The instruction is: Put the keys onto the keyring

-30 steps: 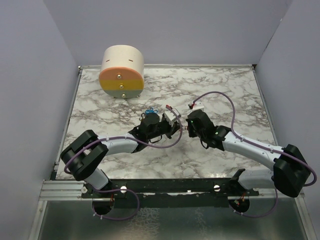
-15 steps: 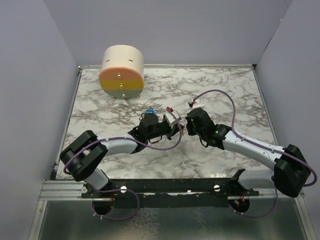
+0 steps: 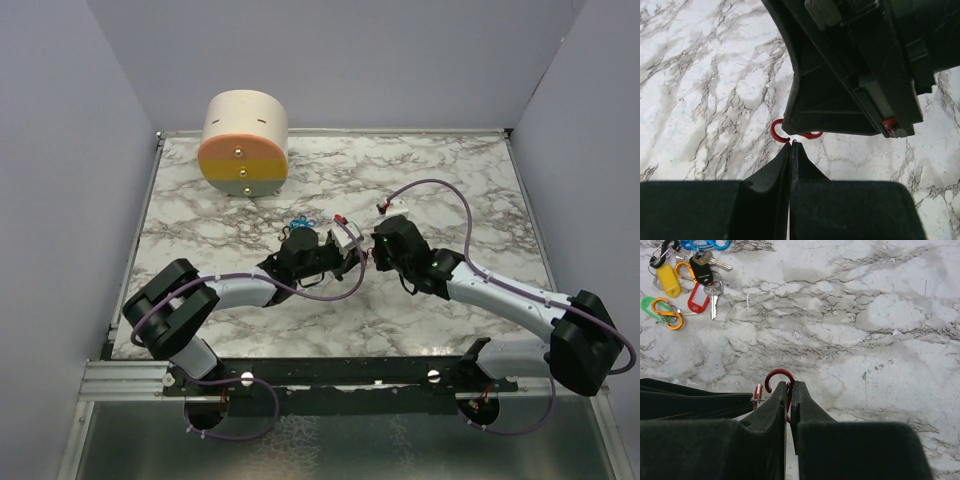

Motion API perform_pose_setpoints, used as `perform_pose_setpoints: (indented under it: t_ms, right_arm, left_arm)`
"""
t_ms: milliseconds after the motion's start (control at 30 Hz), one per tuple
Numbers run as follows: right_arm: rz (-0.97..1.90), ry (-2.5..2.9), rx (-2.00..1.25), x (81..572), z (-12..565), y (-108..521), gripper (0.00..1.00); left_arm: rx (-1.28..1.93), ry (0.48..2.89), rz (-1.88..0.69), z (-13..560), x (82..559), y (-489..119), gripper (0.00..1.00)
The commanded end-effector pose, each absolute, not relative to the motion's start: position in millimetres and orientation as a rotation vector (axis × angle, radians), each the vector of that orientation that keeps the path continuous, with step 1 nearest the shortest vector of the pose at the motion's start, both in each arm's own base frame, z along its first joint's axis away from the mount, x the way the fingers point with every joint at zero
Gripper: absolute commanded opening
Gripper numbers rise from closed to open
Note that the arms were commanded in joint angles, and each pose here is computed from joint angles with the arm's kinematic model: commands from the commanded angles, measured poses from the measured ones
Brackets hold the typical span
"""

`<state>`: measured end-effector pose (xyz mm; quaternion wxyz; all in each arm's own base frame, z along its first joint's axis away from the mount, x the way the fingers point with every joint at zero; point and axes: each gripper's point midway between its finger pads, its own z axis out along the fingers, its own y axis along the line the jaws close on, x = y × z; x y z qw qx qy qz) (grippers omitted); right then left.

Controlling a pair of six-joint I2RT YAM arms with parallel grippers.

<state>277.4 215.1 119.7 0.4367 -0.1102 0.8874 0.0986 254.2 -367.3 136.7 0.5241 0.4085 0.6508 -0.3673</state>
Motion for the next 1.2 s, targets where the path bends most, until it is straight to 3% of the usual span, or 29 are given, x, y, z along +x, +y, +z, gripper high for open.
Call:
perform_pose_setpoints:
  t_ms: [0, 1167]
  right_arm:
    - [0.316, 2.147, -0.245, 282, 146, 223, 0.01]
    - [0.310, 2.163, -0.258, 275, 141, 217, 0.01]
  left_arm:
    - [0.995, 1.499, -0.898, 147, 255, -378, 0.00]
    - [0.957, 1.510, -0.833, 146, 272, -379, 0.00]
